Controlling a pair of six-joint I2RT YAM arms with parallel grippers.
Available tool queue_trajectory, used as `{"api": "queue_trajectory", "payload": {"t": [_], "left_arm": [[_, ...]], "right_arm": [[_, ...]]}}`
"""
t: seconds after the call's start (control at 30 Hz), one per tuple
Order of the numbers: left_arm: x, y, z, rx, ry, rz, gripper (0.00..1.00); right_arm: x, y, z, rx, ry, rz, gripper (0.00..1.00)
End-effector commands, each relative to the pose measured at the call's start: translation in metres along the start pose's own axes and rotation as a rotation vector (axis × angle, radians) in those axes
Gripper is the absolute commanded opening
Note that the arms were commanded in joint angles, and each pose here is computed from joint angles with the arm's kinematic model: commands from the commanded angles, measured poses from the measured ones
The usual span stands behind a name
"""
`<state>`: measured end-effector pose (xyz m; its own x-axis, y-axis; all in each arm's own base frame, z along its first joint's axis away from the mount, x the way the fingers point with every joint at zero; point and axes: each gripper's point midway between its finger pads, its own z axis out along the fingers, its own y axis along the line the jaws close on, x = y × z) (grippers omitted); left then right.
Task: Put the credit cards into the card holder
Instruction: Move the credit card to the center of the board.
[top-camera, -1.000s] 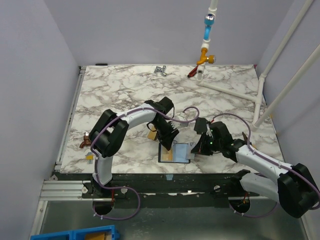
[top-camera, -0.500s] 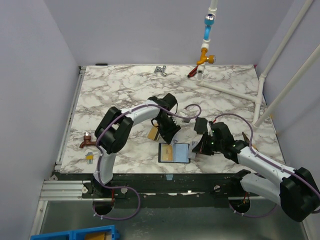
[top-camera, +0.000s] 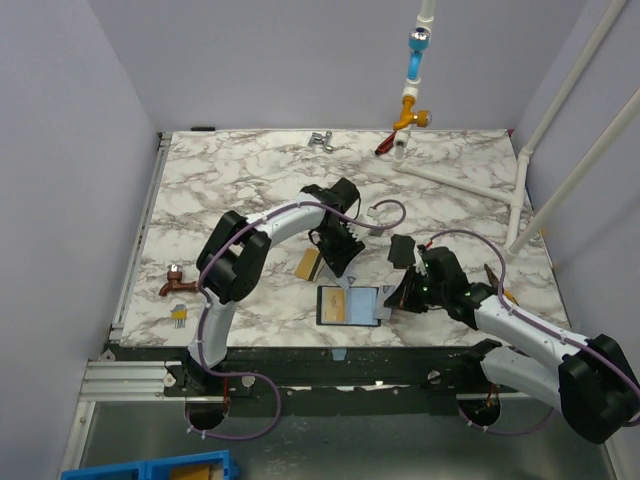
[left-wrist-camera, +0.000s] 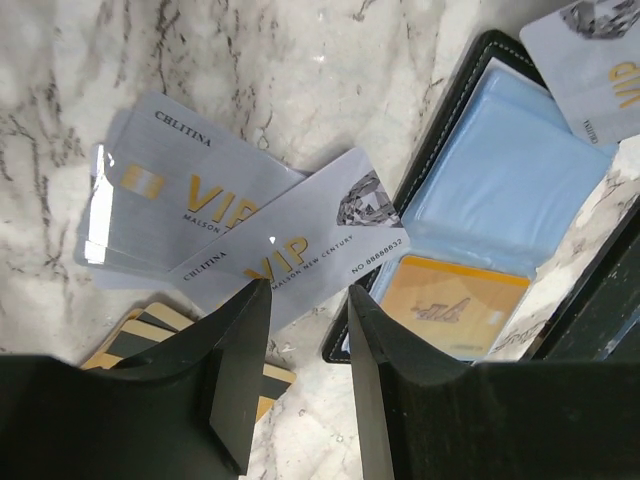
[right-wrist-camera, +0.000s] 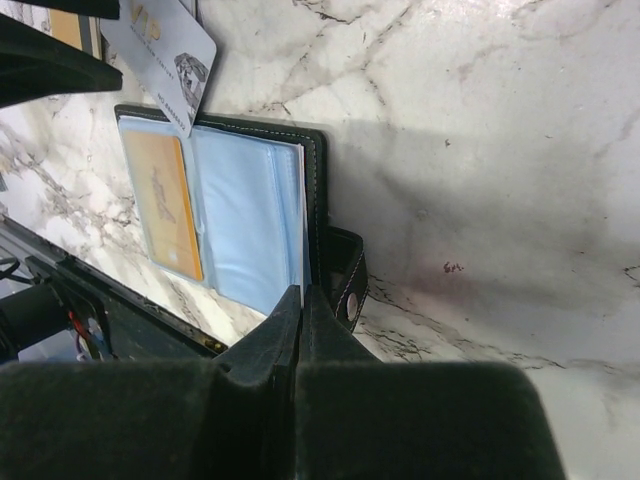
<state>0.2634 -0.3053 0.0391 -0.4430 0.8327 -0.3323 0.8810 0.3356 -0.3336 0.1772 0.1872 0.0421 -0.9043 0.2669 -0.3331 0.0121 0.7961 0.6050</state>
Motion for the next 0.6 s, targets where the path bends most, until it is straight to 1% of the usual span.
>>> {"api": "queue_trajectory", "payload": {"t": [0.0,0.1,0.17,0.3,0.37,0.43,0.57], "left_arm": [[-0.011,-0.004,-0.019,0.023,-0.027,-0.012,0.38],[-0.003,-0.022,-0.034,0.063,-0.049,0.031,0.39],[0.012,-0.030,-0.039,0.074,-0.036,0.073,0.39],[0.057,-0.038,-0.031,0.085,0.037,0.122,0.37],[0.071,-0.037,-0.027,0.076,0.064,0.136,0.36],[0.080,-0.036,-0.022,0.047,0.082,0.153,0.36],[0.083,-0.036,-0.015,0.005,0.087,0.194,0.36]], "right_arm": [[0.009,-0.006,0.003,-0.001,0.022,0.006,0.01],[0.010,-0.003,0.003,-0.020,0.026,0.006,0.01],[0.010,0.000,0.003,-0.041,0.023,0.004,0.01],[0.011,0.007,0.003,-0.082,0.027,0.004,0.01],[0.011,0.010,0.002,-0.103,0.032,0.008,0.01],[0.012,0.017,0.002,-0.143,0.039,0.007,0.01],[0.009,0.041,0.000,-0.255,0.050,0.001,0.01]]}}
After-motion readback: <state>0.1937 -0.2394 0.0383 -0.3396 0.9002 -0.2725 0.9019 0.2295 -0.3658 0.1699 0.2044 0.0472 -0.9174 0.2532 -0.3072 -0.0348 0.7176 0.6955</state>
